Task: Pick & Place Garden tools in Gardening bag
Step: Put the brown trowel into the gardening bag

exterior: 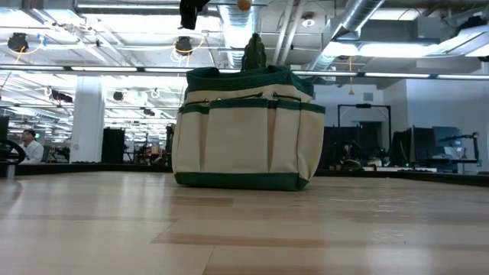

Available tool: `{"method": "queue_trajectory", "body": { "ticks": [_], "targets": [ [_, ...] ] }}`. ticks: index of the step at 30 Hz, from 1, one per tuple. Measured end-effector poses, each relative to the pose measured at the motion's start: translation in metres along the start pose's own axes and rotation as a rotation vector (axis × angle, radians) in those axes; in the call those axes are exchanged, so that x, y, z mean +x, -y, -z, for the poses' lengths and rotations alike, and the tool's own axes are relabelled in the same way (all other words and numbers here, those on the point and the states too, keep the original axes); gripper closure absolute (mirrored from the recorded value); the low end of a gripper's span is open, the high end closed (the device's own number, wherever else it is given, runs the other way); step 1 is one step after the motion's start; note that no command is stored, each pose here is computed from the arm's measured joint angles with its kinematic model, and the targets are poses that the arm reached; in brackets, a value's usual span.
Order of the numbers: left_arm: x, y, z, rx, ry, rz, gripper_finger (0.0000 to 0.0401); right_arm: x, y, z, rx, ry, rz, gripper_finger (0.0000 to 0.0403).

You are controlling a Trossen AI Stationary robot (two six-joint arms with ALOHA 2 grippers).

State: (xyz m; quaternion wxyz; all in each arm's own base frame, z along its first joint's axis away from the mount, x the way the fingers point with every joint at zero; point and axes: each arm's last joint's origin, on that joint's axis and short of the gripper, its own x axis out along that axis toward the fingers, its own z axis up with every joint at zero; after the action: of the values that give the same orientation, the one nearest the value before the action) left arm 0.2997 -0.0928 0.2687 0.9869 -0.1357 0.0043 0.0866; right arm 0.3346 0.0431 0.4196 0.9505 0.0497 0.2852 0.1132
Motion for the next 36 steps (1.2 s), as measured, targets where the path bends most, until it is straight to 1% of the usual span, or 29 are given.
{"method": "queue_trajectory", "body": {
  "ticks": [3,6,12,15,17,19,22,25,27,29,36],
  "targets": [
    [-0.004,0.001,-0.007,0.041,0.011,0.031,0.0202,0.000,0.000,0.000,-0.001,0.001,0.007,0.0403],
    [-0.013,0.002,-0.020,0.051,0.039,0.062,0.0192,-0.005,-0.001,-0.001,-0.012,0.010,0.020,0.0403],
    [-0.038,-0.003,-0.054,0.012,0.111,0.086,0.0197,-0.017,-0.001,-0.001,-0.019,0.022,0.092,0.0403],
    [-0.048,-0.005,-0.064,-0.003,0.128,0.093,0.0205,-0.014,-0.008,0.001,-0.031,0.010,0.117,0.0403],
    [-0.052,-0.006,-0.069,-0.012,0.143,0.097,0.0210,-0.013,-0.013,0.002,-0.044,0.004,0.110,0.0403],
    [-0.055,-0.007,-0.072,-0.017,0.151,0.099,0.0214,-0.004,-0.017,0.003,-0.053,-0.003,0.104,0.0403],
    [-0.056,-0.007,-0.074,-0.019,0.156,0.101,0.0220,0.009,-0.019,0.013,-0.062,-0.058,0.151,0.0403],
    [-0.056,-0.007,-0.072,-0.013,0.145,0.098,0.0224,0.015,-0.020,0.013,-0.065,-0.032,0.175,0.0403],
    [-0.055,-0.007,-0.072,-0.012,0.143,0.097,0.0226,0.020,-0.022,0.019,-0.073,-0.077,0.197,0.0403],
    [-0.055,-0.007,-0.070,-0.007,0.132,0.095,0.0226,0.031,-0.023,0.019,-0.085,-0.068,0.225,0.0403],
    [-0.054,-0.007,-0.069,0.000,0.119,0.091,0.0229,0.038,-0.019,0.020,-0.064,-0.081,0.237,0.0403]
  ]
}}
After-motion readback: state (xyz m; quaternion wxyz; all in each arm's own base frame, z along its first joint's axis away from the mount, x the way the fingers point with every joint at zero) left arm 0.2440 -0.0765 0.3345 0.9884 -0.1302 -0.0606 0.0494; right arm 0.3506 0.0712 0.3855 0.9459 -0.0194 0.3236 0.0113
